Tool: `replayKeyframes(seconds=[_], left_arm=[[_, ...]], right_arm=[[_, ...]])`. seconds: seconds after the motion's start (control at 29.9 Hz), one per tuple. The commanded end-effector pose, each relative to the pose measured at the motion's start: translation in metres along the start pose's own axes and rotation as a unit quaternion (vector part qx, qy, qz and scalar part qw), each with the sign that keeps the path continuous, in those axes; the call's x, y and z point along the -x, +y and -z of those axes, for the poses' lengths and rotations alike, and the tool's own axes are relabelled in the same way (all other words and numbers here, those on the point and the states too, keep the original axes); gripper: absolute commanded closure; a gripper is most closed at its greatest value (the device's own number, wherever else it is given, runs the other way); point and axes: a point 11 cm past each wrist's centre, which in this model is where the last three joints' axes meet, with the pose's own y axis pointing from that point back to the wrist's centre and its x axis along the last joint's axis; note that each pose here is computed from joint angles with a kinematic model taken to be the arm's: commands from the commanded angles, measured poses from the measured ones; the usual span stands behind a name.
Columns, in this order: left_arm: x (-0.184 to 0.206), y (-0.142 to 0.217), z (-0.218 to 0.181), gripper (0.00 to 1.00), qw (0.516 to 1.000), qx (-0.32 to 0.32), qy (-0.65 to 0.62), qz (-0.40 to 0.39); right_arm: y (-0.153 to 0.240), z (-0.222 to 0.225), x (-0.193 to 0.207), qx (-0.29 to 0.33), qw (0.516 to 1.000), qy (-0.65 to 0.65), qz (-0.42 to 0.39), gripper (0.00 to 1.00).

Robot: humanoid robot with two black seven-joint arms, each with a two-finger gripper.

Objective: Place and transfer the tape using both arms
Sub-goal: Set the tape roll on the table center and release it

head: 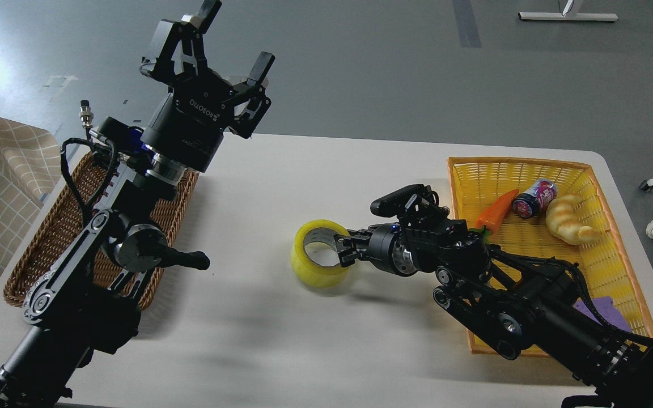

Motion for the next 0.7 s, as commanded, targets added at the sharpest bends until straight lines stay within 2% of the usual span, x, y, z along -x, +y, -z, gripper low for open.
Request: replayKeyframes(seconds=[0.0, 0.07, 0.17, 0.2, 0.23, 0.27, 0.3, 0.4, 0.43, 0.47, 0.67], left_arm=[[-0.001, 0.001, -0.001, 0.02, 1.0, 0.0, -0.002, -0.001], [-0.002, 0.001, -0.002, 0.02, 1.0, 0.001, -0.002, -0.002], [-0.002, 0.001, -0.002, 0.02, 1.0, 0.002, -0.002, -0.003], [-0.002, 0.001, -0.002, 0.02, 1.0, 0.002, -0.003, -0.003], [-0.002, 0.001, -0.002, 0.02, 1.0, 0.002, -0.002, -0.003], [-0.002, 0.001, -0.002, 0.02, 1.0, 0.002, -0.002, -0.003], [-0.002, 0.001, -0.002, 0.02, 1.0, 0.002, -0.001, -0.003], [-0.002, 0.002, -0.001, 0.02, 1.0, 0.002, -0.001, -0.003], [-0.002, 0.002, -0.001, 0.02, 1.0, 0.002, -0.001, -0.003], [-0.002, 0.002, -0.001, 0.02, 1.0, 0.001, -0.001, -0.004], [-0.002, 0.002, -0.001, 0.02, 1.0, 0.001, -0.001, -0.004]], right_arm=[[0.0, 0.0, -0.001, 0.0, 1.0, 0.003, 0.0, 0.96], [0.0, 0.0, -0.001, 0.0, 1.0, 0.003, 0.0, 0.95], [0.001, 0.0, -0.003, 0.0, 1.0, 0.0, -0.003, 0.84], [0.001, -0.001, -0.003, 0.001, 1.0, -0.002, -0.004, 0.68], [0.002, -0.003, -0.006, 0.002, 1.0, -0.005, -0.007, 0.57], [0.002, -0.004, -0.006, 0.003, 1.0, -0.006, -0.008, 0.53], [0.003, -0.004, -0.008, 0.003, 1.0, -0.009, -0.011, 0.43], [0.004, -0.008, -0.012, 0.006, 1.0, -0.018, -0.018, 0.24], [0.005, -0.009, -0.013, 0.006, 1.0, -0.02, -0.02, 0.21], [0.006, -0.011, -0.016, 0.008, 0.999, -0.026, -0.025, 0.06], [0.01, -0.019, -0.021, 0.012, 0.998, -0.047, -0.039, 0.01]])
